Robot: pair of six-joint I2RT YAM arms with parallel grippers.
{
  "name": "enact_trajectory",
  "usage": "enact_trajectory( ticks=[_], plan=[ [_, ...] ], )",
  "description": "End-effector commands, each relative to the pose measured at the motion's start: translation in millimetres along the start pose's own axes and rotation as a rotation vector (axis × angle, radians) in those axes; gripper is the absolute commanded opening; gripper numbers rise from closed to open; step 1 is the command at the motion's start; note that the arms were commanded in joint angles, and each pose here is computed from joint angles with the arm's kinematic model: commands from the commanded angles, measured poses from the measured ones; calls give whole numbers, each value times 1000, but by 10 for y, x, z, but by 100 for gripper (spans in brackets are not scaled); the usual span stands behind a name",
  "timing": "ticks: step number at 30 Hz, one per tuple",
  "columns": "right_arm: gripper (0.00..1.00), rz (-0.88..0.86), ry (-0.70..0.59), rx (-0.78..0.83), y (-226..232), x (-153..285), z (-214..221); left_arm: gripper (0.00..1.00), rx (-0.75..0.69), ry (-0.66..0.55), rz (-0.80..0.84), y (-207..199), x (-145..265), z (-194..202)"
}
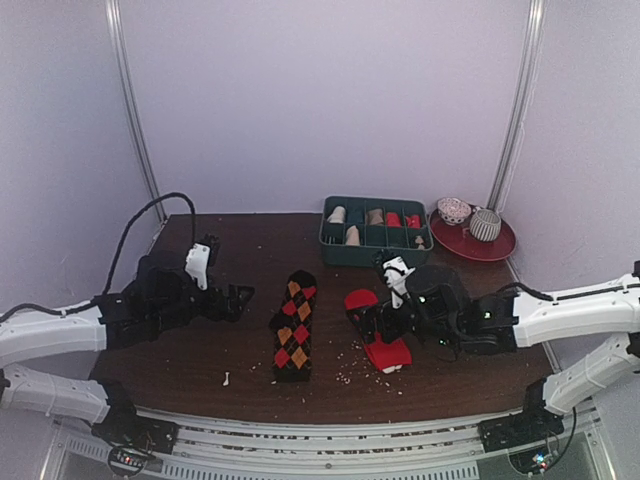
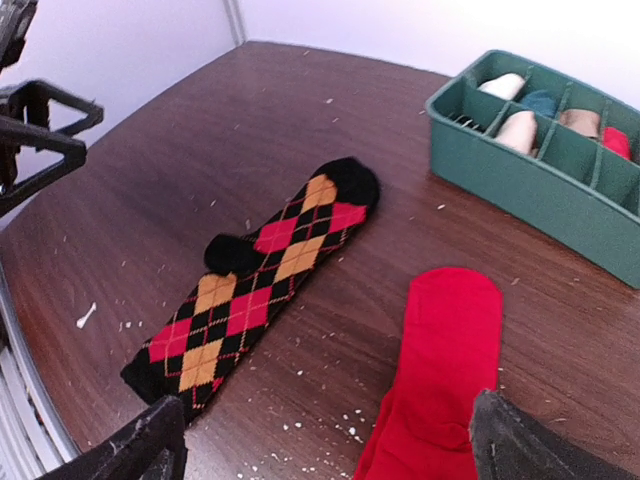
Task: Roll the socks
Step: Pick up the pair of socks from the center of the board.
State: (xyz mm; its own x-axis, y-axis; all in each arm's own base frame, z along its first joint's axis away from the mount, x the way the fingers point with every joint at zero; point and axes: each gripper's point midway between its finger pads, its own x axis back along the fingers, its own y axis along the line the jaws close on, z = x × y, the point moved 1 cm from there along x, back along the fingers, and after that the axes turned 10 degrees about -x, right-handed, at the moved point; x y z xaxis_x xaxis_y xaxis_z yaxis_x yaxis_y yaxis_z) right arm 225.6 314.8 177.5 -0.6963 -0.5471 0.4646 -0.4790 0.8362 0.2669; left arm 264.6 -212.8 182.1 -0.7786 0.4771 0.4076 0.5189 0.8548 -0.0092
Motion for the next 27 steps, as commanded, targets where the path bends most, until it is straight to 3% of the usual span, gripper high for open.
enact_trajectory(
  ticks=[1,6,10,21,27],
  plan=[
    [100,-273,24,166,440,-168,230,98,-52,-52,142,-293,-25,74],
    [95,-568,107,386,899,-281,615,98,-97,-47,316,-563,-7,299],
    [90,-742,171,478,1149,-353,859,96,-97,-9,344,-594,-37,523],
    [82,-809,332,656,1257,-774,1290,92,-85,76,387,-663,-106,864],
    [74,-712,379,640,1063,-1003,1434,92,-88,80,391,-660,-86,894]
  ],
)
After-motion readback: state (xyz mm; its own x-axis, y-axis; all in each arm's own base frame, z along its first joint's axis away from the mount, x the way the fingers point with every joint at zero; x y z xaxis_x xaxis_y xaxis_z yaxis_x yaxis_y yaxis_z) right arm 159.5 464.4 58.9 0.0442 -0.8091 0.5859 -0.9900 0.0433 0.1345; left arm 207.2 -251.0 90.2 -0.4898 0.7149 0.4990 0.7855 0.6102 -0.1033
